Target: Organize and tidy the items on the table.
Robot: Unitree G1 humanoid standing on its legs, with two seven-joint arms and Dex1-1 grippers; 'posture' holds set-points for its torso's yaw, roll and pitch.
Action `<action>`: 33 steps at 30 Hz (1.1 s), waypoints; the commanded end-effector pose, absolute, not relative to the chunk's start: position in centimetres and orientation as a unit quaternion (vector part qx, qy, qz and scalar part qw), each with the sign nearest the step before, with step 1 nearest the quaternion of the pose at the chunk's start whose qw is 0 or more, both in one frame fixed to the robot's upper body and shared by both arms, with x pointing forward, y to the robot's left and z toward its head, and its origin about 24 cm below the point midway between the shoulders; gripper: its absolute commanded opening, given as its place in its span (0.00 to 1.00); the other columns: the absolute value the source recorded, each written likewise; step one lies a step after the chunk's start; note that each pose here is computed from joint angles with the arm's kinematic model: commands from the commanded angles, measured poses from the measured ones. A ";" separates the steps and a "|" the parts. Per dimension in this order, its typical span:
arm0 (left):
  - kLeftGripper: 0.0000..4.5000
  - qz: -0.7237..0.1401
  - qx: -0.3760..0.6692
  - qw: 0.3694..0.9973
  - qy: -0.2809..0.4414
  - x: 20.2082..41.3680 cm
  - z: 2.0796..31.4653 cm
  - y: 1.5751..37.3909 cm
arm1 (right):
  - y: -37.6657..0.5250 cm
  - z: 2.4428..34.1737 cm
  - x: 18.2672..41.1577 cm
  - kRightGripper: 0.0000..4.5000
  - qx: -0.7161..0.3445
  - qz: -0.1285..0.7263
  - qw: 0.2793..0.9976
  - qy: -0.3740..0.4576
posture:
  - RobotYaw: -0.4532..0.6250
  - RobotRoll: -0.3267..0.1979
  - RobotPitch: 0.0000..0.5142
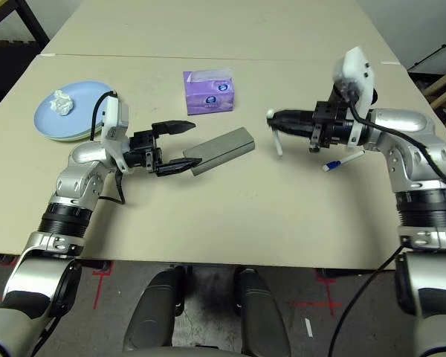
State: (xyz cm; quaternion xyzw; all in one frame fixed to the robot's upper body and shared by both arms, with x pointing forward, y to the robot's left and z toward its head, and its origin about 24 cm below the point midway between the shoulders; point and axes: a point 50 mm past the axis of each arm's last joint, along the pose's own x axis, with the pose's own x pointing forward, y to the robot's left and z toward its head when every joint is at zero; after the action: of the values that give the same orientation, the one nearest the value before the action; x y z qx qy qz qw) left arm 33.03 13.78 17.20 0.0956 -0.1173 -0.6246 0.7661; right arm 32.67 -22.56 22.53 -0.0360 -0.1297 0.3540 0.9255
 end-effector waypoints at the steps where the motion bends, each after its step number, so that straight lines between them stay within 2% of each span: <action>1: 1.00 -0.628 0.101 0.763 -0.114 33.3 17.3 13.7 | -23.4 23.5 32.2 0.09 -0.001 0.258 0.947 -0.192 | 0.51 0.62 0.40; 17: 1.00 -0.632 0.106 0.759 -0.112 33.5 17.3 13.7 | -26.7 24.7 32.8 0.09 0.044 -0.001 0.958 -0.284 | 0.51 0.62 0.41; 26: 1.00 -0.630 0.110 0.761 -0.112 33.6 17.5 14.1 | -27.7 25.5 32.7 0.09 0.041 -0.040 0.952 -0.301 | 0.51 0.62 0.40; 33: 1.00 -0.631 0.110 0.760 -0.112 33.6 17.4 14.0 | -28.4 24.8 32.9 0.09 0.043 -0.049 0.974 -0.219 | 0.50 0.62 0.40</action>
State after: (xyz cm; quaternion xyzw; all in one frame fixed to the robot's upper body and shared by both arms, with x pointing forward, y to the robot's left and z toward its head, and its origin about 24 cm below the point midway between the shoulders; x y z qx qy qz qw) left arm 33.61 14.11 17.38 0.1002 -0.1134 -0.6259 0.7651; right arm 33.21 -27.98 24.83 0.0403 -0.2307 -0.0429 0.9712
